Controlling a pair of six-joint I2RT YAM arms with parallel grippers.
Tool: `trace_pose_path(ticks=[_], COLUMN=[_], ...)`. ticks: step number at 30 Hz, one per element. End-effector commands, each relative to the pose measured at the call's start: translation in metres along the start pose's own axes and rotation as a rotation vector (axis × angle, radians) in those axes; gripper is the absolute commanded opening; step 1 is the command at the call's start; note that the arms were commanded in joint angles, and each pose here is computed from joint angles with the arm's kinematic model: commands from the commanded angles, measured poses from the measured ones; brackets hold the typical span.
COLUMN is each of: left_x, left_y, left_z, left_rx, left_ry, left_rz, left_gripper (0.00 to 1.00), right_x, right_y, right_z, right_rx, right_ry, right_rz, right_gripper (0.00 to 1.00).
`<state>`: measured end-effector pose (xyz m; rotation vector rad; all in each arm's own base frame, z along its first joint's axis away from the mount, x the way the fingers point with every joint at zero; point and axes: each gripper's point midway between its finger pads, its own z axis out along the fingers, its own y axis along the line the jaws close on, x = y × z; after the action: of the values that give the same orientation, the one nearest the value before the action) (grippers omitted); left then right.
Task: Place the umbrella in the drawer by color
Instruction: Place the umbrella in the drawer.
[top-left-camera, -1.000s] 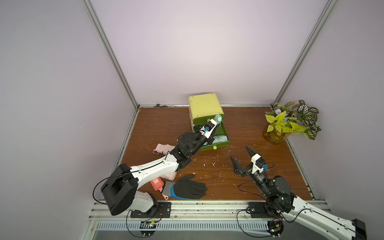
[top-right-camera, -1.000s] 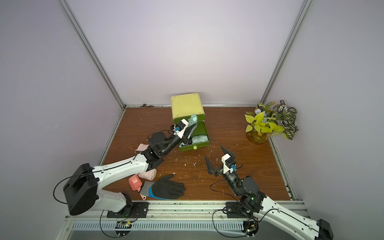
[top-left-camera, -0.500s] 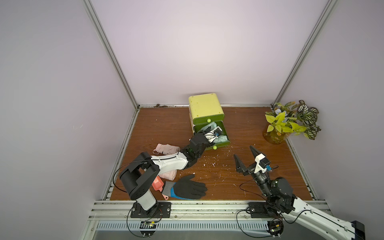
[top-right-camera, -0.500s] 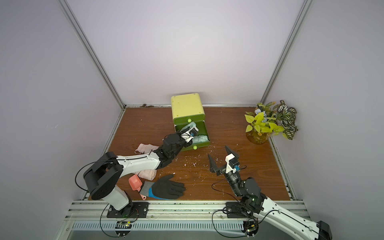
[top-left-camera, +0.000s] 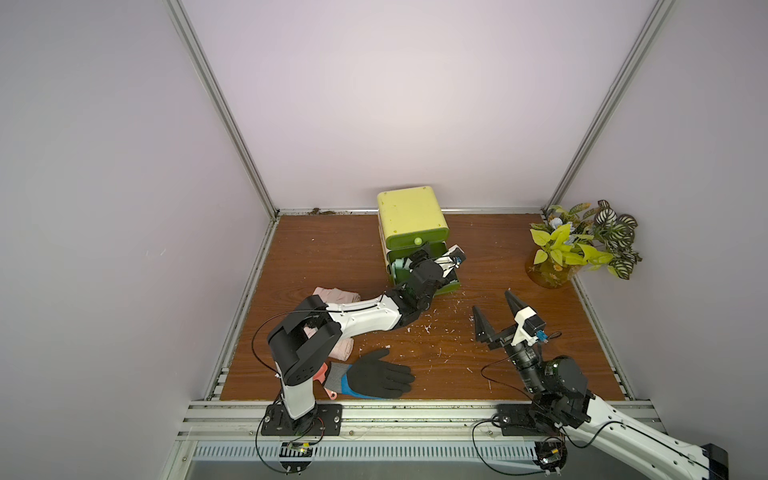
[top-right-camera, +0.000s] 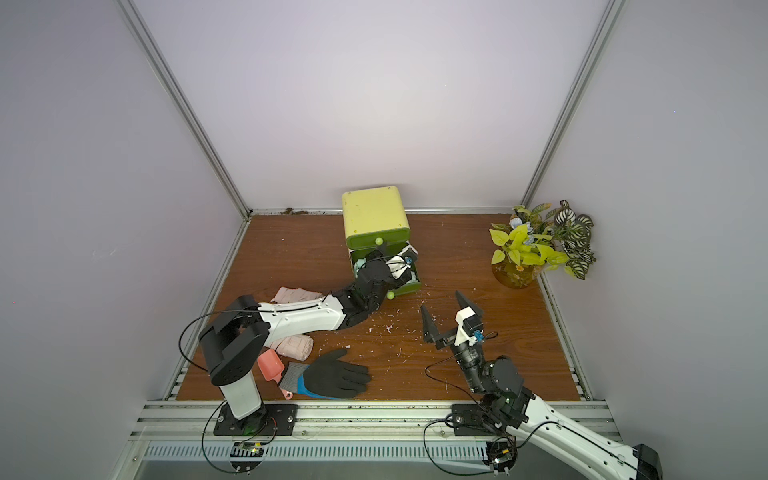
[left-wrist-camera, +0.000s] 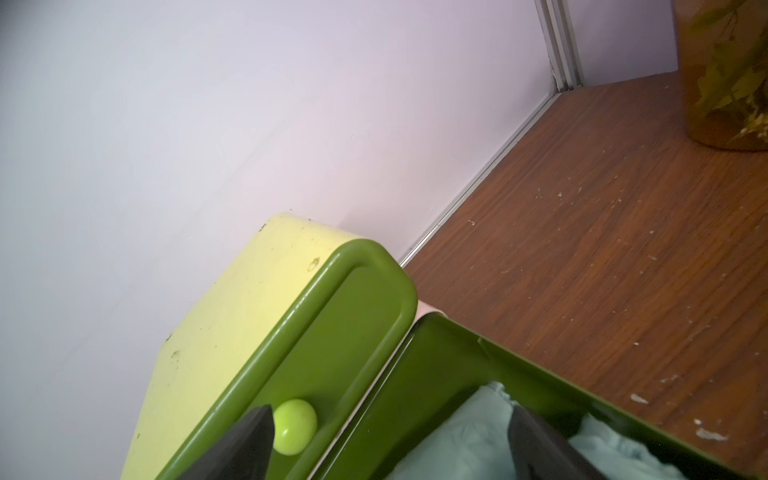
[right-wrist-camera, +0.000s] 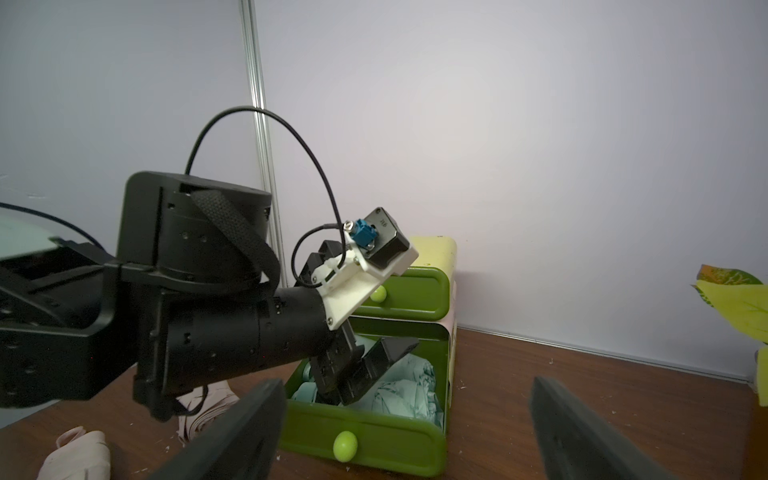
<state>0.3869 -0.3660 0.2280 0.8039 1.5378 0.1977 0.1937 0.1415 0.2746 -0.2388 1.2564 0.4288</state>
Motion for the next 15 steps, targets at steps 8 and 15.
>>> trace_pose_path(ticks=[8, 15], left_x=[-0.065, -0.08], left_y=[0.026, 0.12], left_z=[-0.021, -0.021], left_rx=[0.206, 0.23], left_ry=[-0.052, -0.102], left_rz=[-0.369, -0.647], left_gripper=[0.99, 0.99], right_x=[0.0, 0.029], right_y=[-0.002, 0.026], right_z=[0.002, 0.019], right_rx=[0.015, -0.075], right_ry=[-0.007, 0.12], right_rz=[0.015, -0.009], right_gripper=[0.95, 0.87])
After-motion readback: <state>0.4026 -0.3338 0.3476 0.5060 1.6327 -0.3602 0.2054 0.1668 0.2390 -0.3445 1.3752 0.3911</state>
